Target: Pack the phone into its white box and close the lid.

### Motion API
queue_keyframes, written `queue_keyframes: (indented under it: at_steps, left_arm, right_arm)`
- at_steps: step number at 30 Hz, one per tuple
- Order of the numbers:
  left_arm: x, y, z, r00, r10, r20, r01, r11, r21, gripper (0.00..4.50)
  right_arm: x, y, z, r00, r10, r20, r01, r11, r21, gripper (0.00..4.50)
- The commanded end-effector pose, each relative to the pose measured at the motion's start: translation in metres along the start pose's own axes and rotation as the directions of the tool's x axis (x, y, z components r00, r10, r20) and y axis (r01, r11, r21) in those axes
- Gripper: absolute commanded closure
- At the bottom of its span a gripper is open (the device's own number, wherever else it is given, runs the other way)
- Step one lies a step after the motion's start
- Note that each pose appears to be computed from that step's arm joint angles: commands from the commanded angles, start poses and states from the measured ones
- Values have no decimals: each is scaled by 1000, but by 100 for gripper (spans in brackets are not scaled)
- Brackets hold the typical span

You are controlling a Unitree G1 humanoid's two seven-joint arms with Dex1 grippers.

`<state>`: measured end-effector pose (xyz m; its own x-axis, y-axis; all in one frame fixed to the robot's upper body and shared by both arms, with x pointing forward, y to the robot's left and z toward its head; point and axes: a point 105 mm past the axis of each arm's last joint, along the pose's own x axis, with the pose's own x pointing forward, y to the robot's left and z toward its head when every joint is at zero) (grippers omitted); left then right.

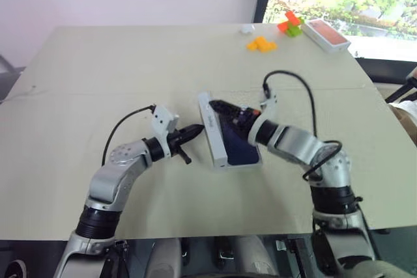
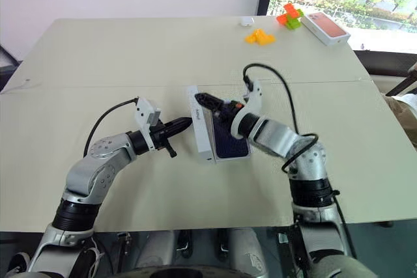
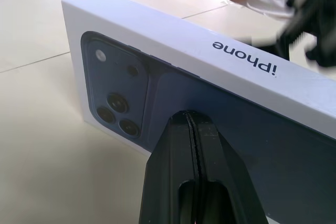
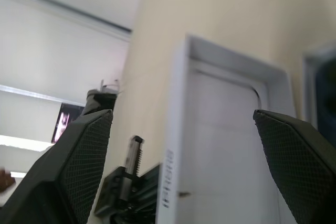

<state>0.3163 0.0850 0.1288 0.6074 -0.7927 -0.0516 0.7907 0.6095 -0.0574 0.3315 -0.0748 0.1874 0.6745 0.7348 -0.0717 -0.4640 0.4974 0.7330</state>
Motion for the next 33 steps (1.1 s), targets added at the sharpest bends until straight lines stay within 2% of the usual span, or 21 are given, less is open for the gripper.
queue_keyframes:
  at_steps: [1, 2, 4, 6, 8, 10, 12, 14, 15, 16, 19, 20, 21, 23, 25, 29, 32, 33]
  left_arm:
    - [3, -4, 5, 1000, -17, 26, 17, 1000, 15, 450]
    - [3, -4, 5, 1000, -17, 27, 17, 1000, 14, 450]
    - [4, -4, 4, 1000, -20, 23, 20, 1000, 20, 450]
    - [5, -4, 4, 999, -22, 23, 21, 1000, 23, 450]
    - [5, -4, 5, 999, -24, 25, 23, 999, 24, 450]
    - [6, -4, 6, 999, -26, 29, 25, 999, 27, 450]
    - [6, -4, 7, 999, -27, 31, 26, 999, 28, 450]
    - [7, -4, 9, 999, -27, 32, 26, 999, 36, 450]
    - [8, -3, 10, 999, -27, 33, 26, 999, 38, 450]
    - [9, -3, 10, 999, -28, 32, 26, 999, 40, 450]
    - [9, -1, 9, 999, -23, 30, 22, 999, 40, 450]
    - [9, -1, 9, 999, -22, 29, 21, 999, 40, 450]
    - [9, 0, 8, 999, -21, 26, 20, 999, 39, 450]
    - [9, -1, 6, 999, -23, 23, 22, 999, 38, 450]
    - [10, -2, 5, 999, -24, 22, 23, 999, 37, 450]
    - [12, -1, 7, 999, -25, 24, 24, 999, 36, 450]
    - [13, -4, 8, 999, -38, 26, 37, 998, 41, 450]
    - [14, -4, 8, 999, -39, 25, 38, 998, 41, 450]
  right_arm:
    - [-14, 3, 19, 998, 66, 7, -64, 979, -195, 1]
    - [-17, 0, 28, 997, 78, 24, -72, 979, -192, 1]
    - [-28, 3, 49, 991, 125, 51, -104, 946, -308, 1]
    - [-43, 5, 56, 987, 163, -6, -145, 862, -486, 1]
    - [-55, -3, 61, 987, 155, -50, -155, 794, -589, 1]
    - [-59, -10, 61, 987, 123, -104, -160, 680, -716, 1]
    - [-60, -16, 56, 985, 84, -153, -174, 560, -810, 53]
    - [-67, -30, 41, 967, 25, -254, -242, 409, -880, 134]
    - [-72, -38, 37, 957, -1, -289, -269, 361, -893, 181]
    - [-75, -42, 35, 952, -9, -305, -284, 340, -896, 233]
    - [-78, -43, 42, 955, 12, -295, -281, 345, -896, 407]
    - [-78, -43, 42, 955, 7, -296, -281, 331, -901, 445]
    - [-78, -45, 43, 956, -6, -293, -276, 316, -908, 449]
    - [-77, -42, 45, 958, 18, -287, -276, 339, -899, 449]
    - [-76, -43, 45, 960, 5, -281, -268, 317, -910, 449]
    - [-76, -45, 44, 955, 11, -297, -277, 396, -876, 449]
    - [-81, -50, 43, 947, -19, -320, -291, 363, -885, 370]
    - [-82, -51, 43, 948, -23, -318, -290, 357, -888, 324]
